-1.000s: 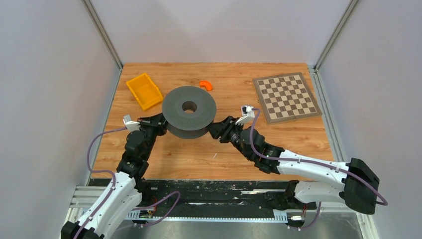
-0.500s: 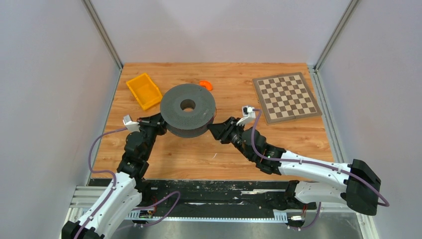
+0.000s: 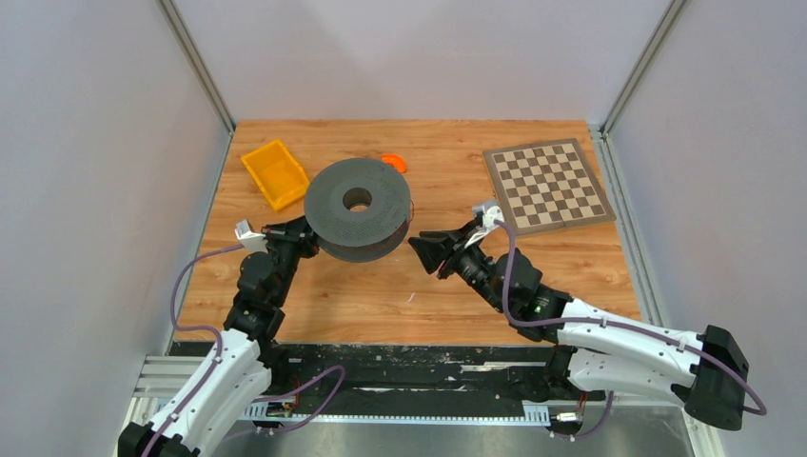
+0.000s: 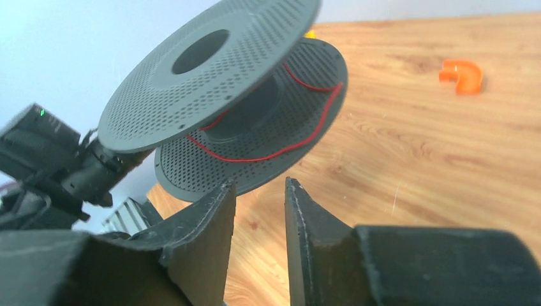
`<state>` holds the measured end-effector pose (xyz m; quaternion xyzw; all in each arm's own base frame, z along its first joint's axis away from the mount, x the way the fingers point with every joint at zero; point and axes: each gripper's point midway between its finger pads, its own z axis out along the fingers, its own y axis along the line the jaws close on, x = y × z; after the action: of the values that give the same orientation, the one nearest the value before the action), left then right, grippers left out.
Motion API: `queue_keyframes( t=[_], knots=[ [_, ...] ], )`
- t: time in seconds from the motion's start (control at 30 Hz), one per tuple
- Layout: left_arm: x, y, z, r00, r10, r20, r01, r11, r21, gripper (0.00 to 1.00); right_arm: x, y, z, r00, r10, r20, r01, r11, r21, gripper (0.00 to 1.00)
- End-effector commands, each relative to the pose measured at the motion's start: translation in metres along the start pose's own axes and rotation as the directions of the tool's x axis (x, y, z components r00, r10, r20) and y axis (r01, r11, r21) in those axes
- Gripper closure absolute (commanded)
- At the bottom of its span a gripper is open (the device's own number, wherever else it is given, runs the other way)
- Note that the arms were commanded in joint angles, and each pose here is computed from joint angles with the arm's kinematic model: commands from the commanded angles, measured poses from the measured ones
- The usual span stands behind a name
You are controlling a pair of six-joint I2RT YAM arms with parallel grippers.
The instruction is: Wrap the cables
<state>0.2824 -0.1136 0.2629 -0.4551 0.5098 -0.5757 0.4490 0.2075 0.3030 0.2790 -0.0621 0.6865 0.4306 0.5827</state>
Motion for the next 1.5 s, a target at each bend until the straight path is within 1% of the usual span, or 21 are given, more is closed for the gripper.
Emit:
queue_keyframes(
  t=[0.0,0.07,0.13,0.27,0.4,0.47,0.53,0.6,0.73,1.03,1.37,1.4,1.47],
  knots=[
    [-0.001,-0.044,-0.004,0.998,-0.069,-0.007,0.070,0.987,0.145,1.00,-0.014,0.026,-0.002,0.932,-0.346,0.105,0.361,0.913,-0.193,0.65],
    [-0.001,-0.044,-0.004,0.998,-0.068,-0.007,0.069,0.987,0.143,1.00,-0.012,0.034,-0.001,0.864,-0.482,0.145,0.503,0.829,-0.246,0.66],
    [-0.001,-0.043,-0.004,0.998,-0.069,-0.007,0.069,0.988,0.139,1.00,-0.016,0.038,-0.001,0.817,-0.544,0.192,0.577,0.774,-0.261,0.66],
    [0.000,-0.042,-0.004,0.997,-0.074,-0.008,0.074,0.988,0.133,1.00,-0.022,0.046,-0.004,0.736,-0.607,0.300,0.676,0.687,-0.267,0.63],
    [0.000,-0.041,-0.004,0.997,-0.077,-0.010,0.078,0.989,0.130,1.00,-0.019,0.044,0.004,0.670,-0.670,0.319,0.741,0.626,-0.242,0.62],
    [0.000,-0.041,-0.004,0.997,-0.078,-0.013,0.079,0.989,0.129,1.00,-0.014,0.049,0.005,0.643,-0.684,0.345,0.766,0.586,-0.266,0.62],
    [0.000,-0.041,-0.004,0.997,-0.080,-0.014,0.081,0.989,0.126,1.00,-0.011,0.052,0.007,0.624,-0.693,0.360,0.781,0.560,-0.274,0.62],
    [0.001,-0.041,-0.004,0.997,-0.081,-0.016,0.082,0.989,0.126,1.00,-0.009,0.054,0.011,0.612,-0.706,0.357,0.791,0.543,-0.282,0.63],
    [0.001,-0.041,-0.004,0.996,-0.082,-0.017,0.083,0.989,0.124,1.00,-0.006,0.055,0.021,0.604,-0.720,0.341,0.796,0.534,-0.284,0.63],
    [0.001,-0.039,-0.005,0.997,-0.073,-0.015,0.074,0.990,0.120,1.00,-0.001,0.054,0.037,0.634,-0.719,0.284,0.772,0.568,-0.284,0.64],
    [0.001,-0.042,-0.004,0.997,-0.069,-0.016,0.070,0.990,0.120,1.00,0.012,0.050,0.049,0.630,-0.743,0.225,0.770,0.562,-0.301,0.64],
    [0.002,-0.042,-0.004,0.998,-0.068,-0.019,0.070,0.990,0.119,1.00,0.013,0.049,0.050,0.630,-0.745,0.220,0.770,0.563,-0.300,0.65],
    [0.002,-0.041,-0.004,0.997,-0.068,-0.020,0.070,0.991,0.117,1.00,0.015,0.048,0.054,0.629,-0.749,0.209,0.770,0.564,-0.297,0.71]
  ],
)
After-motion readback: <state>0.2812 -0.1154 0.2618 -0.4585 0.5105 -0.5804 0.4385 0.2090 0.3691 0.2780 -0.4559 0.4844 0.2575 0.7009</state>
